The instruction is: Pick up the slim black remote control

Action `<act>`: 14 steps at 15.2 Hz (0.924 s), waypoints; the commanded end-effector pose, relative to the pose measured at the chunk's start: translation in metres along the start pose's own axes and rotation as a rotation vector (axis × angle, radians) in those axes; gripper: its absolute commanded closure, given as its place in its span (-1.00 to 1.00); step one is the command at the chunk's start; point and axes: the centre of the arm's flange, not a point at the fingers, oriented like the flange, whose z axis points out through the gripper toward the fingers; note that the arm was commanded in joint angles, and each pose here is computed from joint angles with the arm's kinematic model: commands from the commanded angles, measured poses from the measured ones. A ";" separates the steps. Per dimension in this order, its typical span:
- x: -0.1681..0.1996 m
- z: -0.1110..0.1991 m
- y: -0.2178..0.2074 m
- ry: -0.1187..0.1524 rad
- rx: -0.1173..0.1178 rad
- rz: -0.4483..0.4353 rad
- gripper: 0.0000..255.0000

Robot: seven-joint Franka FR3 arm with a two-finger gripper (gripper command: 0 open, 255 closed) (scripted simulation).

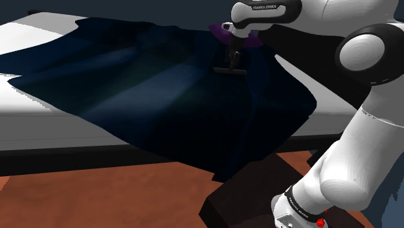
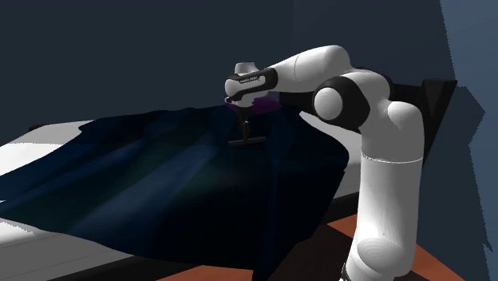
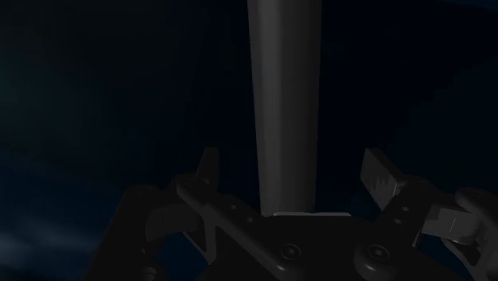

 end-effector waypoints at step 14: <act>0.000 0.019 -0.001 0.000 -0.001 -0.002 1.00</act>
